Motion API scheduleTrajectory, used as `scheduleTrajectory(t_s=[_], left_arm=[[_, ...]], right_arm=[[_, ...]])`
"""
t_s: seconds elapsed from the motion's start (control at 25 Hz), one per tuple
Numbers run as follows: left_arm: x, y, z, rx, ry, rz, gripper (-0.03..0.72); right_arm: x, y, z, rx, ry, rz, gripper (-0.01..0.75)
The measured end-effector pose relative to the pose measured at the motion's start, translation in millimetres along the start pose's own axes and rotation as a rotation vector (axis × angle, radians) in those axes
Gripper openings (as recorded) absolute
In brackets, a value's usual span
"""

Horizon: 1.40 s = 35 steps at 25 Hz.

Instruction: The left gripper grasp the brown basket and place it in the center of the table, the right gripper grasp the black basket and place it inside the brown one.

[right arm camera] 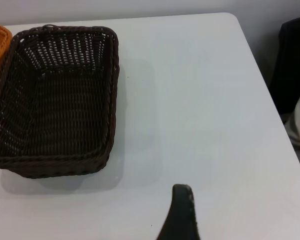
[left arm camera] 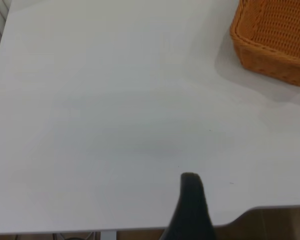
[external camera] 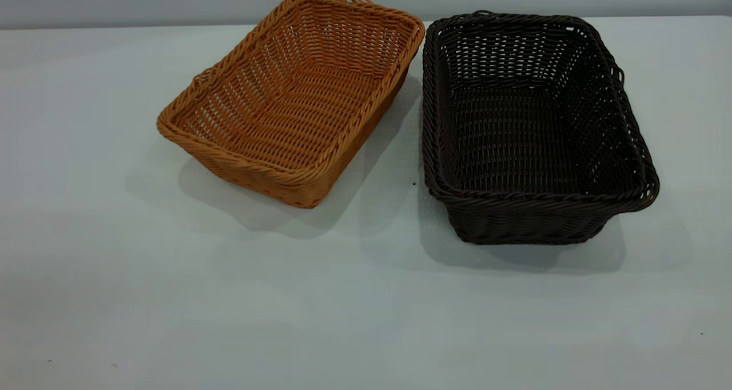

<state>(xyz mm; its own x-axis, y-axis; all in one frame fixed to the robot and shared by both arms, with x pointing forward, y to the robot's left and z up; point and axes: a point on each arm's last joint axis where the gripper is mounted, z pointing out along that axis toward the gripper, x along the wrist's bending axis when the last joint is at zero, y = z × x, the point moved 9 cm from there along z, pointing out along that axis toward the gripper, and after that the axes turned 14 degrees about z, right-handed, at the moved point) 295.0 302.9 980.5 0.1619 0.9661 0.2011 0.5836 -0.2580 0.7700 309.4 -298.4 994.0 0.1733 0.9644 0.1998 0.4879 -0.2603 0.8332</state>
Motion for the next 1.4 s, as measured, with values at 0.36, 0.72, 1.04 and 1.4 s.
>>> scheduleTrajectory(t_s=[0.36, 0.72, 1.04, 1.4], left_arm=[[1.8, 13.2, -2.9, -0.023, -0.003, -0.017, 0.527], [5.9, 106.7, 46.7, 0.022, -0.114, 0.016, 0.527], [5.2, 179.9, 155.7, 0.049, -0.218, 0.099, 0.527], [-28.4, 199.0, 308.5, 0.193, -0.429, 0.267, 0.527]], right_arm=[[0.0, 0.0, 0.0, 0.000, 0.000, 0.000, 0.552], [0.0, 0.0, 0.0, 0.000, 0.000, 0.000, 0.552], [0.2, 0.0, 0.0, 0.000, 0.001, -0.001, 0.552], [0.3, -0.1, 0.0, 0.000, 0.002, 0.000, 0.552]])
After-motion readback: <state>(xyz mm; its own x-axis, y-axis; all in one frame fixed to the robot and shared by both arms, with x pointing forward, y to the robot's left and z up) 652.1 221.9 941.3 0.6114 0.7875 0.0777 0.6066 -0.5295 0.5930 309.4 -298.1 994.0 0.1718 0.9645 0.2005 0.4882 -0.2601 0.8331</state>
